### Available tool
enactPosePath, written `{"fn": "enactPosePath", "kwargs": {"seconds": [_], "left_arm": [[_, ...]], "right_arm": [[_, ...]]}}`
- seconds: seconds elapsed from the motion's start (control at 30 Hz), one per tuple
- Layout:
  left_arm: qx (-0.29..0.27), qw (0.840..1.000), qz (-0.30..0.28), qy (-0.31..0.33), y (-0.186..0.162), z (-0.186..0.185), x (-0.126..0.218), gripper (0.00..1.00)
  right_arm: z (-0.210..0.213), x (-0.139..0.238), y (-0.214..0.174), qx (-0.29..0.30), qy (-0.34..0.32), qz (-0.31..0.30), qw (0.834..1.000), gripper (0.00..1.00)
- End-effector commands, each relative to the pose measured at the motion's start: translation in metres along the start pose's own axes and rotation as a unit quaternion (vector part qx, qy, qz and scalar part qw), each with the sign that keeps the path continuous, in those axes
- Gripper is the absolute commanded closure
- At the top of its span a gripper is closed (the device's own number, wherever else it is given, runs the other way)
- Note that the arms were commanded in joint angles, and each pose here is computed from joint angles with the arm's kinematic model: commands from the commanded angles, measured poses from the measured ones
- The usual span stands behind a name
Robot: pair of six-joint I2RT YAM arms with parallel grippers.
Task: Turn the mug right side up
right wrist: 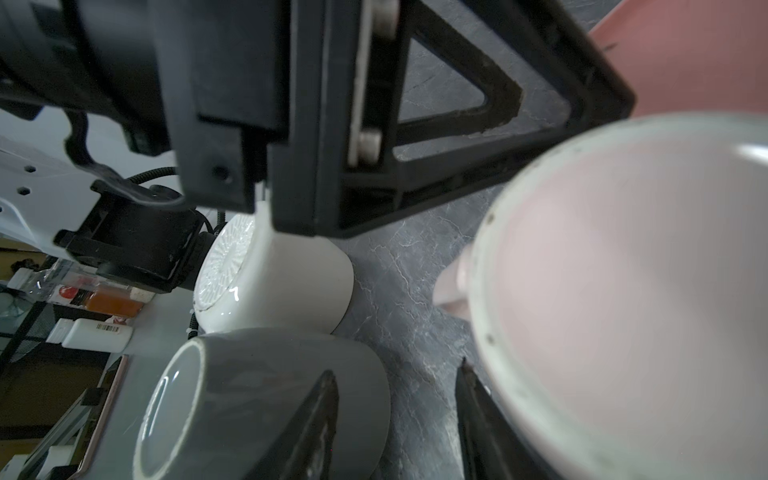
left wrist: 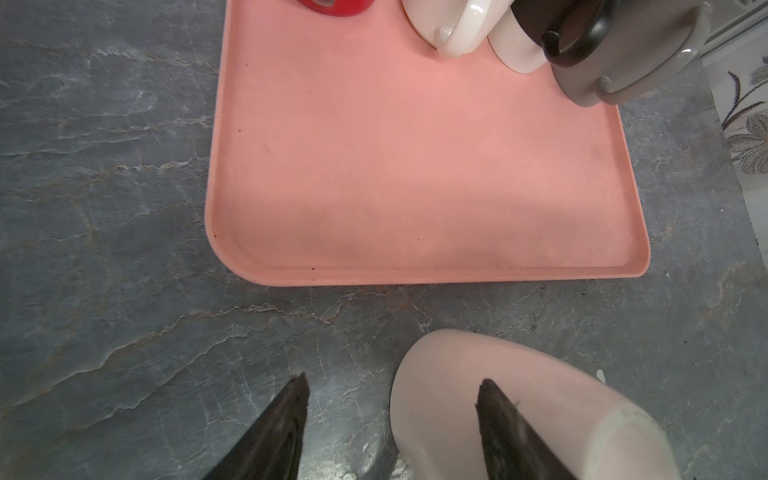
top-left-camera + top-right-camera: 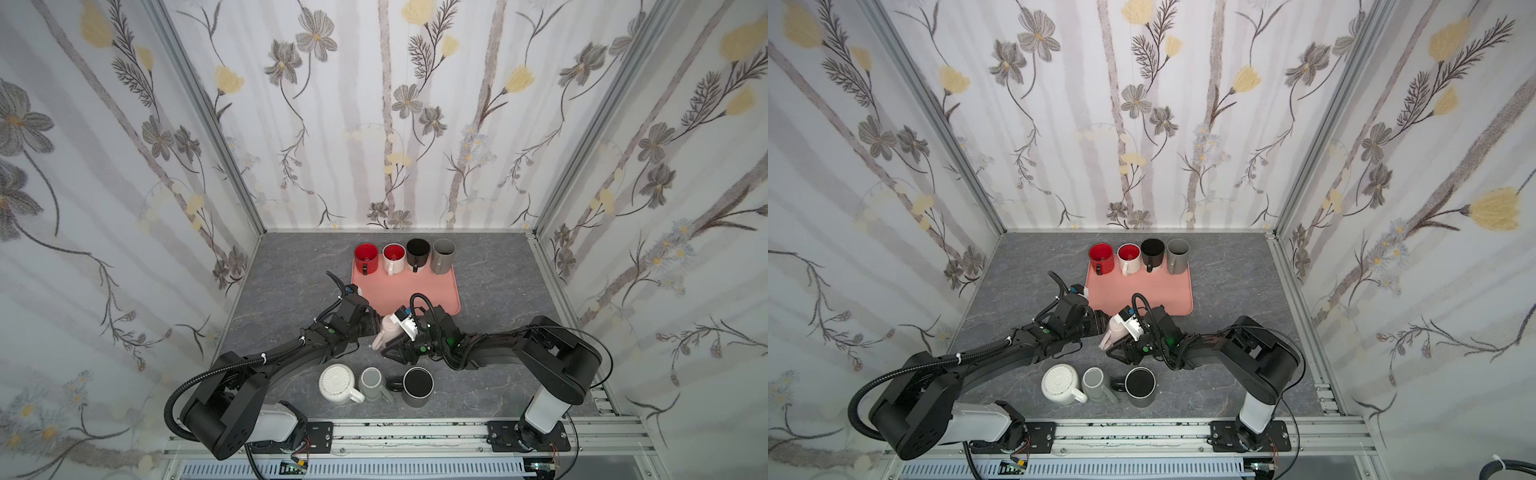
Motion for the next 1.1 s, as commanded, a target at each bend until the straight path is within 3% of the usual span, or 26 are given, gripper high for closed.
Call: {"fn": "enactPosePath", "kwargs": {"seconds": [0.0, 0.27, 0.67, 1.07], "left_arm": [[0.011, 1.000, -0.023, -0.012, 0.006, -0.003, 0.004, 0.33], [0.004, 0.998, -0.052, -0.017, 0.009, -0.002, 0.025, 0.21], [-0.023, 0.998, -0.046, 0.038, -0.012, 0.012, 0.029, 0.21], [-0.083, 0.988, -0.033, 0.128, -0.020, 0.015, 0.019, 0.22]], "right_arm": [[-0.003, 0.005, 0.002, -0.018, -0.055, -0.008, 0.998, 0.50], [0.019, 0.021, 0.006, -0.019, -0.143, -0.023, 0.989, 0.41], [0.027, 0.053, 0.021, -0.009, -0.250, -0.074, 0.965, 0.40], [0.034, 0.075, 0.022, -0.006, -0.265, -0.110, 0.958, 0.40]]}}
Point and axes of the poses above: each gripper's point midway between its finger pads, its own x axis back along the fingers, its own z axis along the line the jaws close on, y = z × x, the point moved 9 cm from there along x, back along the fingers, and after that the axes turned 1 degree about -x, right-handed, at the moved point
